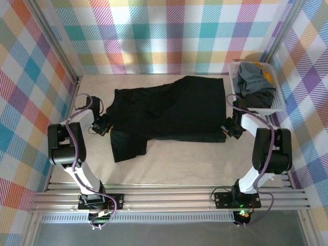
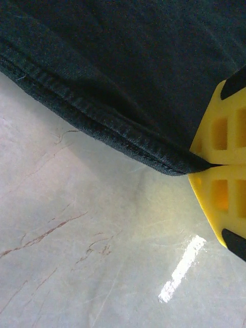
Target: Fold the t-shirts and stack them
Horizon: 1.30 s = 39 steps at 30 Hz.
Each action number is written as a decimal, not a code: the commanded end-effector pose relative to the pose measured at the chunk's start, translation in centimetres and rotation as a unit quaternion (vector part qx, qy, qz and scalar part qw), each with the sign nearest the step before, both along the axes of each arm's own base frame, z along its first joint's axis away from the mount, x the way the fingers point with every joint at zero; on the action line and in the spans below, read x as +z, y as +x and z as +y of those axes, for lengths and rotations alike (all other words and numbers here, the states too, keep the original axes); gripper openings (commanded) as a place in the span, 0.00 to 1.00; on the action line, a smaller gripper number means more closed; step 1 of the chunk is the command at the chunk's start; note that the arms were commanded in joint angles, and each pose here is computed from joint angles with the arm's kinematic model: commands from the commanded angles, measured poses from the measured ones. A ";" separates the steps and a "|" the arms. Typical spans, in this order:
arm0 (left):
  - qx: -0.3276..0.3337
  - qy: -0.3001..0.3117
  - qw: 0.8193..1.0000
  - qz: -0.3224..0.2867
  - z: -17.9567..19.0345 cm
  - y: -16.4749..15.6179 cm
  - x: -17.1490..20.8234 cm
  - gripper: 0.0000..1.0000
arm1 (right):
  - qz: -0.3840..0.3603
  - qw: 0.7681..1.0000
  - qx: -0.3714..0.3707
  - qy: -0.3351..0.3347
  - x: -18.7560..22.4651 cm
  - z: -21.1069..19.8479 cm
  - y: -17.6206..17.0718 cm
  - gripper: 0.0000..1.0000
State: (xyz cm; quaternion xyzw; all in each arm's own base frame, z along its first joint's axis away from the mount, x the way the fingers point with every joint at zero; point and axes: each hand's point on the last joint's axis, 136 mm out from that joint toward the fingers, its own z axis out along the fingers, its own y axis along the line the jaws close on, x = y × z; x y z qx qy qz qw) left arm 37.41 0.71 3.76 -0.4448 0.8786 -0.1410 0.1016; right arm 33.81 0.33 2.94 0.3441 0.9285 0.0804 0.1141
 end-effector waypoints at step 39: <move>-0.015 -0.008 1.000 -0.004 -0.8 -0.4 1.3 0.01 | 0.035 0.961 -0.232 0.146 0.5 2.3 -5.2 0.16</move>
